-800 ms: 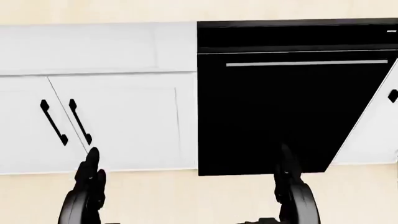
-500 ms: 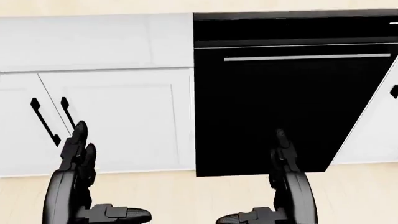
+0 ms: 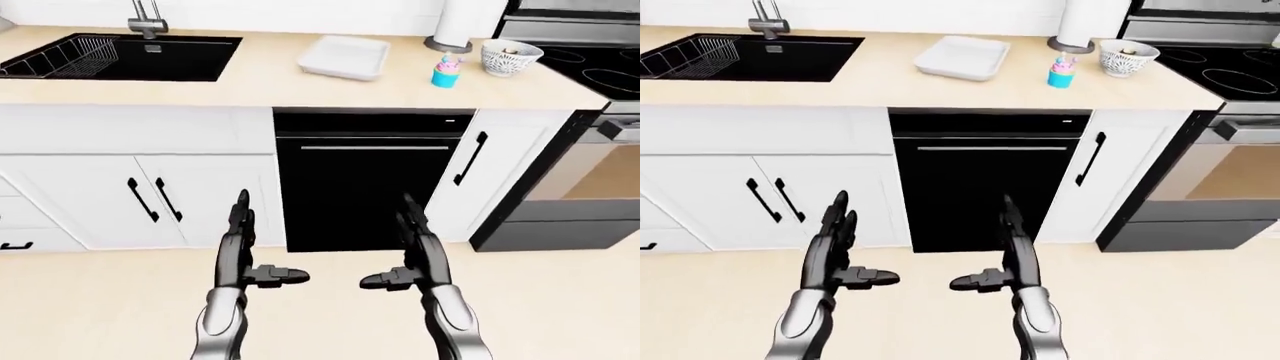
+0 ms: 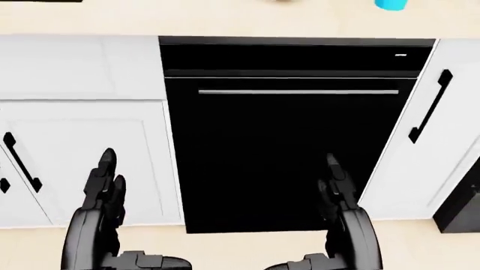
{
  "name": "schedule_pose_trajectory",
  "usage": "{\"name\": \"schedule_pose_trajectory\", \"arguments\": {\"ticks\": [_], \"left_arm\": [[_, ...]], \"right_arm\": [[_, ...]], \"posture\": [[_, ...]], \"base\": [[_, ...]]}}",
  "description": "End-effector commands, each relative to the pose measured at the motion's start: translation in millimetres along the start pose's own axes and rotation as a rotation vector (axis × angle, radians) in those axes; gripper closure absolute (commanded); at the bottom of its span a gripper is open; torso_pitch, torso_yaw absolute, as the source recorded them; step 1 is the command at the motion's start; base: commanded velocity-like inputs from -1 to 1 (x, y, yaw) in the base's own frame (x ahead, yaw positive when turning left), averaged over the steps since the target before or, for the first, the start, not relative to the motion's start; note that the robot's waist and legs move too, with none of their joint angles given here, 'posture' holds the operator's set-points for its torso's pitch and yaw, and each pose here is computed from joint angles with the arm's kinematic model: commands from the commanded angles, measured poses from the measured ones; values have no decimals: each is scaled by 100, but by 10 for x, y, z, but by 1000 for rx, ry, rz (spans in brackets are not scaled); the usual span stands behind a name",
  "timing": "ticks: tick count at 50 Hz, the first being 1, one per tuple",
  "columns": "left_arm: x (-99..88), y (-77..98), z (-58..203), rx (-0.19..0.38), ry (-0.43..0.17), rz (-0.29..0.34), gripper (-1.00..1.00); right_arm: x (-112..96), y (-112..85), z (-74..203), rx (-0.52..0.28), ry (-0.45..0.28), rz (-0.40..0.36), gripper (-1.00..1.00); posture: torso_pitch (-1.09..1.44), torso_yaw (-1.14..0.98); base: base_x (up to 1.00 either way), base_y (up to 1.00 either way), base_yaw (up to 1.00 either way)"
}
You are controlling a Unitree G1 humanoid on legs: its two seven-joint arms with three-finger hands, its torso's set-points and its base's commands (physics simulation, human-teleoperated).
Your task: Pick up the bowl with cake and place it on the tray. Pick up the cupcake and place it on the tray.
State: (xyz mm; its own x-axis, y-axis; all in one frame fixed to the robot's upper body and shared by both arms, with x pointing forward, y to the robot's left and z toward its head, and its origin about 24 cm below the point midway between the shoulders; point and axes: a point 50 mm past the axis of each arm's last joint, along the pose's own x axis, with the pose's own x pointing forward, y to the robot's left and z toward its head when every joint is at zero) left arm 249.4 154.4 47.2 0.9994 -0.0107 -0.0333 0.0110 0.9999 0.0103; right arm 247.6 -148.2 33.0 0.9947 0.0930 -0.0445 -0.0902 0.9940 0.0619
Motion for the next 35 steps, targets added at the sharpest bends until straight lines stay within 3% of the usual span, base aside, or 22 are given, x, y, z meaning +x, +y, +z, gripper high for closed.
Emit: {"name": "schedule_pose_trajectory", "arguments": {"ticks": [1, 35], "left_arm": [[20, 41, 168, 9, -96, 10, -100], [17, 41, 222, -9, -115, 5, -100]], "right_arm": [[45, 57, 190, 2, -104, 28, -100], [47, 68, 145, 9, -101, 38, -100]], "posture": [[0, 0], [0, 0]], "base": [[0, -88, 0], [0, -83, 0]]}}
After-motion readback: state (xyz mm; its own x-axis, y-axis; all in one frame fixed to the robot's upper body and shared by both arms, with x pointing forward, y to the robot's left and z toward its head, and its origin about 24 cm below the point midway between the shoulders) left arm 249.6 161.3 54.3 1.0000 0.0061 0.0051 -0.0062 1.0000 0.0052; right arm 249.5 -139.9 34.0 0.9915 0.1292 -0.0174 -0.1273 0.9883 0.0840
